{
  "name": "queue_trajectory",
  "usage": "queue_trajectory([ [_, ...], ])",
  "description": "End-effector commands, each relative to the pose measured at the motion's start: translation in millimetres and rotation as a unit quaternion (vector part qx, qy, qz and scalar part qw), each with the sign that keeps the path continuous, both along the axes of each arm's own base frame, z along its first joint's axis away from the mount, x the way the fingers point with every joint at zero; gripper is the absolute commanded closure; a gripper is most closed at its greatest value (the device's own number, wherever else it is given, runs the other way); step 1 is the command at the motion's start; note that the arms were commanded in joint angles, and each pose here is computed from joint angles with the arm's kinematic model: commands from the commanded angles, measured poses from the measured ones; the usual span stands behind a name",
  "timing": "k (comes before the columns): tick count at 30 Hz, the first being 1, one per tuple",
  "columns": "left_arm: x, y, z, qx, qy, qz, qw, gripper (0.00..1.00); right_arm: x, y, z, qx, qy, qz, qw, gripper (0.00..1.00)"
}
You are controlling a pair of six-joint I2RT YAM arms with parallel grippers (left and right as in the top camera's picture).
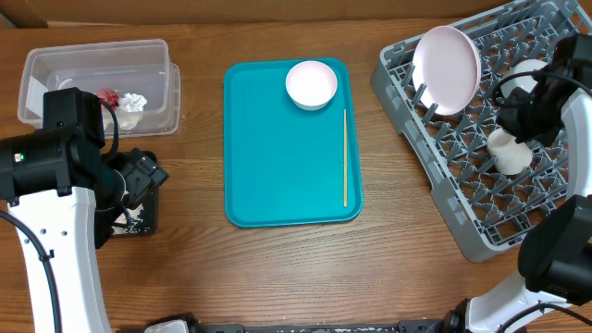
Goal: Sort waste into correct bins and load items into the dishwasher
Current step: 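Open the right gripper and lift it up off the white cup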
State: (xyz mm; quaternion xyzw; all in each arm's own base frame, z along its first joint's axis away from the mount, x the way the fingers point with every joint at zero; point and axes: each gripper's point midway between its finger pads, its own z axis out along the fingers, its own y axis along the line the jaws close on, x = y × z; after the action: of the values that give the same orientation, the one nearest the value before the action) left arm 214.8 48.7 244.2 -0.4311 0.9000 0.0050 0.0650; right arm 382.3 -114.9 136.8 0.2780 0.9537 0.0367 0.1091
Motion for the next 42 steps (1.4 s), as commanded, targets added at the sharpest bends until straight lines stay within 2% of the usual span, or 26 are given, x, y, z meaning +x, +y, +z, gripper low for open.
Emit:
queue_trajectory([
  [1, -0.2, 2.8, -1.2, 0.007, 0.005, 0.004, 1.0, 0.0, -5.3, 2.2, -14.2, 0.007, 0.012, 0.003, 1.0, 0.96],
  [20, -0.2, 2.8, -1.2, 0.007, 0.005, 0.004, 1.0, 0.0, -11.7, -17.5, -19.6, -0.041, 0.029, -0.02, 0.999, 0.96],
  [31, -0.1, 2.8, -1.2, 0.007, 0.004, 0.004, 1.0, 0.0, -31.3, -55.0, -14.3, -0.129, 0.062, -0.124, 0.982, 0.96],
  [36, -0.2, 2.8, -1.2, 0.007, 0.005, 0.004, 1.0, 0.0, -28.8, -47.4, 8.2, -0.118, 0.045, -0.128, 0.984, 0.96],
  [42, -0.2, 2.8, -1.2, 0.007, 0.005, 0.004, 1.0, 0.0, -21.4, 0.9, 64.8, -0.062, -0.039, -0.066, 0.995, 0.96],
])
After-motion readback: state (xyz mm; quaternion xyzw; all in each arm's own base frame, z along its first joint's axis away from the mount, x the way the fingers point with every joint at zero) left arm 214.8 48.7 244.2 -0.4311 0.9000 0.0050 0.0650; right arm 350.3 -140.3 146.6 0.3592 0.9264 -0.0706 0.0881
